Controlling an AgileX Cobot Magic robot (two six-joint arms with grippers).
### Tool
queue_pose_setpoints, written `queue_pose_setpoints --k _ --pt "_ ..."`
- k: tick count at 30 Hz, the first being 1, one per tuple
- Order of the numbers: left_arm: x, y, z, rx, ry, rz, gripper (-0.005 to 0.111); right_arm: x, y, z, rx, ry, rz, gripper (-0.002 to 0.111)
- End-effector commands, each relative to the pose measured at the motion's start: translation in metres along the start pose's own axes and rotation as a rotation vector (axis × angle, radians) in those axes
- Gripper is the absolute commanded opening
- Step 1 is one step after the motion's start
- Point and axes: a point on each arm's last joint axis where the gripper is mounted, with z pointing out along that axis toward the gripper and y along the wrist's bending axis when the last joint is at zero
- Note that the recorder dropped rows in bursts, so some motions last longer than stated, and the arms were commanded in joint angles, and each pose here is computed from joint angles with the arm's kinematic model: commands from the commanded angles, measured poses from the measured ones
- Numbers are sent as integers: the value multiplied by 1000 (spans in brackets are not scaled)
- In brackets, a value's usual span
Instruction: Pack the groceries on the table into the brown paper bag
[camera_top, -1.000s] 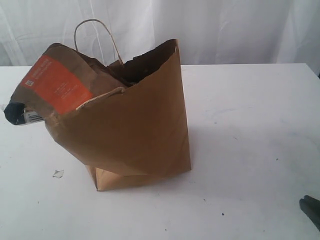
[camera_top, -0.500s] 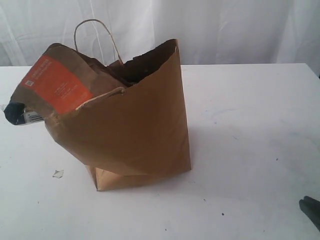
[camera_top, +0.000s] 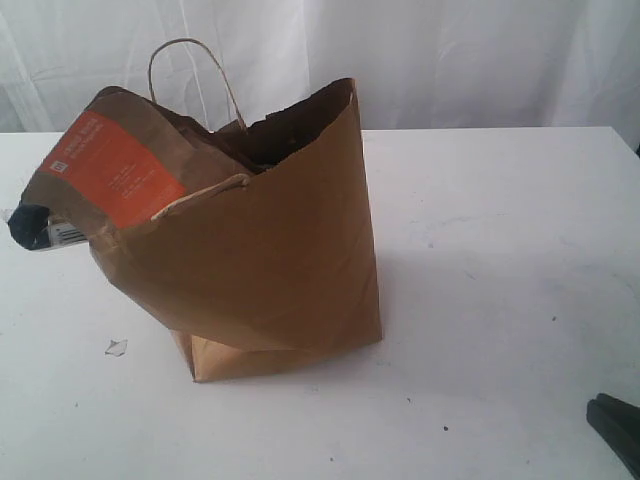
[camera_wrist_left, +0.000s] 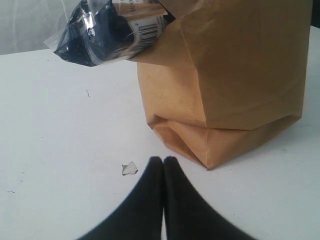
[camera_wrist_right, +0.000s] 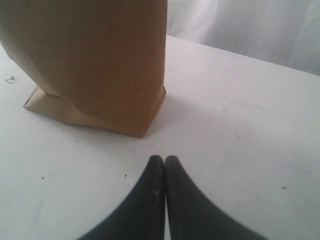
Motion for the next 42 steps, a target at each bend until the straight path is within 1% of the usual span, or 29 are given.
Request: queue_pose_setpoints --k 1,5,6,8,11,16,18,24,29,42 --pt "1 0 0 -2 -2 -4 0 4 1 0 -5 23 6 0" --pt "1 0 0 -2 -2 -4 0 2 0 0 1 11 -1 0" --pt "1 0 0 -2 -2 -4 0 -1 -1 0 17 -24 -31 0" --pt "1 0 0 -2 -2 -4 0 -6 -3 0 36 -86 -38 0" --pt "1 0 0 -2 -2 -4 0 -7 -3 0 36 -94 -9 0" --pt "1 0 0 -2 -2 -4 0 -7 -4 0 47 -90 -14 0" --pt "1 0 0 -2 -2 -4 0 -6 -5 0 81 -85 -6 0" --pt "1 0 0 -2 -2 -4 0 -5 -18 -3 303 -57 50 0" --pt "1 0 0 -2 -2 -4 0 -4 -23 -4 392 -45 67 0" --pt "1 0 0 -2 -2 -4 0 -3 -23 -4 396 -42 68 0"
